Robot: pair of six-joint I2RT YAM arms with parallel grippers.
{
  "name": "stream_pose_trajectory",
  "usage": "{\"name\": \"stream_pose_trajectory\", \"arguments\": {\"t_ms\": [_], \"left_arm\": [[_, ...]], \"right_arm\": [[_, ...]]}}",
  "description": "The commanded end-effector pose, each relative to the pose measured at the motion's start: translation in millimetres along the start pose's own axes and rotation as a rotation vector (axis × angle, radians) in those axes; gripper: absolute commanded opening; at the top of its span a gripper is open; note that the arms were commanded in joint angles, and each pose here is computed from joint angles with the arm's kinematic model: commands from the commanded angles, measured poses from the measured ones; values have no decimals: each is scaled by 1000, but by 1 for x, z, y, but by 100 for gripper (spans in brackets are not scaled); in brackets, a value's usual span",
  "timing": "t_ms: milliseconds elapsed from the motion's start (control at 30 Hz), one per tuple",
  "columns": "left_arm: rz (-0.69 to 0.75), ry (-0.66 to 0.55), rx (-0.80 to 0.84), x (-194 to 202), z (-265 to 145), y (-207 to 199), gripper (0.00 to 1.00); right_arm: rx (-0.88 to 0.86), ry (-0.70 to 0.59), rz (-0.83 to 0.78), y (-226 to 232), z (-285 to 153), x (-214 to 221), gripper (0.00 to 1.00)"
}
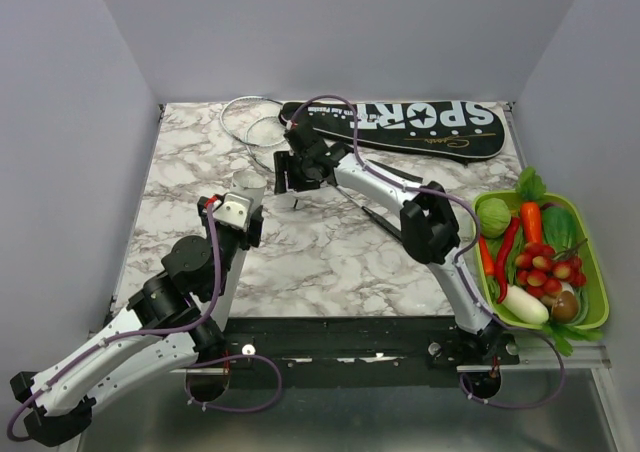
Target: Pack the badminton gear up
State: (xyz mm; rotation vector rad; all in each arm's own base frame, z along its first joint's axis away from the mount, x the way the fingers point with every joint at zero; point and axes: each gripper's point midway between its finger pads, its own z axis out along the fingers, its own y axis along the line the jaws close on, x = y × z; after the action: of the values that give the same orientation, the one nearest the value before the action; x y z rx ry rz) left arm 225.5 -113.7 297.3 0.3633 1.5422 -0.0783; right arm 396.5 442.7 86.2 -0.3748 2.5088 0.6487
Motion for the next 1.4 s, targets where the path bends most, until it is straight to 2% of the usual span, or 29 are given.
{"name": "stream_pose_trajectory", "arguments": {"t_ms": [0,167,300,533,633,667,833,867,933,1233,1267,1333,1367], "left_arm": [[1,50,-13,11,-5,4,0],[4,54,-17,12,-4,4,0],[2,55,-16,14,-4,4,0],[4,53,-13,15,-5,3,0],[5,55,-12,16,-5,3,0],[6,53,-11,16,-5,3,0],[1,51,-4,16,-5,2,0],[1,52,-1,17,-4,0,0],[3,53,1,17,-4,0,0],[-14,43,10,17,1,-6,0],[-18,39,8,16,2,-6,0],[-19,38,8,16,2,-6,0],[-18,39,5,17,2,-6,0]], "right_arm": [[-4,-91,-15,14,11,-18,72],[-9,-87,-63,25,19,-12,72],[58,-92,-112,18,27,-8,72],[144,-124,-218,16,29,-5,62],[177,-129,-242,12,28,-4,52],[182,-130,-249,13,29,-3,42],[251,-141,-297,6,26,-1,17],[256,-140,-303,6,25,1,7],[279,-144,-316,4,22,1,1],[335,-216,-339,3,-13,-15,1],[332,-220,-342,4,-17,-16,11],[316,-242,-334,9,-33,-23,22],[321,-228,-339,4,-34,-16,33]]}}
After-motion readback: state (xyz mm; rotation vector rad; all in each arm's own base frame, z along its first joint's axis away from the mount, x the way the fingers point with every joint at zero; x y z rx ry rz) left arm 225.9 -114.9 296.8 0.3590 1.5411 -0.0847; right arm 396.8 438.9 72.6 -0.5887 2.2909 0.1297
